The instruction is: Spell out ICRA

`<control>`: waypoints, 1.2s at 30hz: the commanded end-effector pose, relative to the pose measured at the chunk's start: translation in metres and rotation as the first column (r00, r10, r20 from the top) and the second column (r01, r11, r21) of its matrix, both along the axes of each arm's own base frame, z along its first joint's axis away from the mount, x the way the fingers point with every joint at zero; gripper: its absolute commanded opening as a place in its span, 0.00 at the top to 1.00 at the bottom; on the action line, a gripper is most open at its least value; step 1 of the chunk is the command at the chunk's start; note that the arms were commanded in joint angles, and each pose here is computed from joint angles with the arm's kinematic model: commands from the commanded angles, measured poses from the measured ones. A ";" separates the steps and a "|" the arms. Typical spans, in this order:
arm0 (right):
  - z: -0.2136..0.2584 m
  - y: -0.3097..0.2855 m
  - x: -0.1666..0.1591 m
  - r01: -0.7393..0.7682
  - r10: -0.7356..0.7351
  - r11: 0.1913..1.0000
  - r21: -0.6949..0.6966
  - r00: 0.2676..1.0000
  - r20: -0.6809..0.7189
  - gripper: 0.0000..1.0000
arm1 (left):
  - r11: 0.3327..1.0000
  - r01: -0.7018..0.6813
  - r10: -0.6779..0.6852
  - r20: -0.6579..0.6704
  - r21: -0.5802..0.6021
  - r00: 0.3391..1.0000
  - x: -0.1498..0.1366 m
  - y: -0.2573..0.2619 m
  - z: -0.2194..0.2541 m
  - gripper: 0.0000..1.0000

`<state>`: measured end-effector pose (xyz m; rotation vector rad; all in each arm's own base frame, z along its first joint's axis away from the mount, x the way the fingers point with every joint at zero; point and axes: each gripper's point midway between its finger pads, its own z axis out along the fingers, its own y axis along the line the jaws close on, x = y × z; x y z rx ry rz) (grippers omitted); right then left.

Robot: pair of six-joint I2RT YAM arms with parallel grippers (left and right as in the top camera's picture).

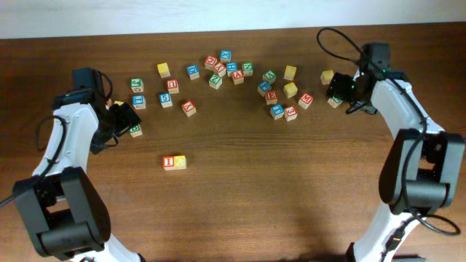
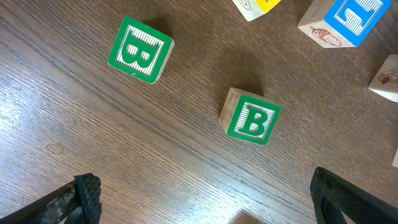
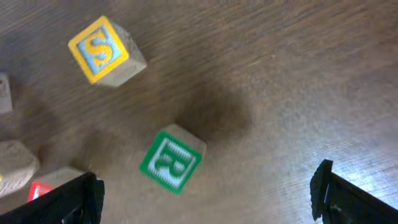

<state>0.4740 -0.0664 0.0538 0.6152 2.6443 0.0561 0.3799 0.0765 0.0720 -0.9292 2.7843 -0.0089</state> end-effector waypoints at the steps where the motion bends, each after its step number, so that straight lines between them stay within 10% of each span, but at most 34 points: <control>1: 0.004 -0.007 0.013 0.033 -0.033 0.999 -0.006 0.998 0.046 0.02 | 1.000 0.004 -0.004 0.006 -0.005 1.000 0.002 0.000 0.001 0.01; 20: -0.023 -0.010 0.005 0.079 -0.080 0.997 -0.009 0.997 -0.021 0.49 | 1.000 0.003 -0.003 0.006 -0.005 1.000 0.002 0.001 0.001 0.01; 36: -0.019 0.000 0.015 0.057 -0.057 0.998 0.016 0.998 0.017 0.21 | 1.000 0.004 -0.004 0.006 -0.005 1.000 0.002 0.000 0.001 0.01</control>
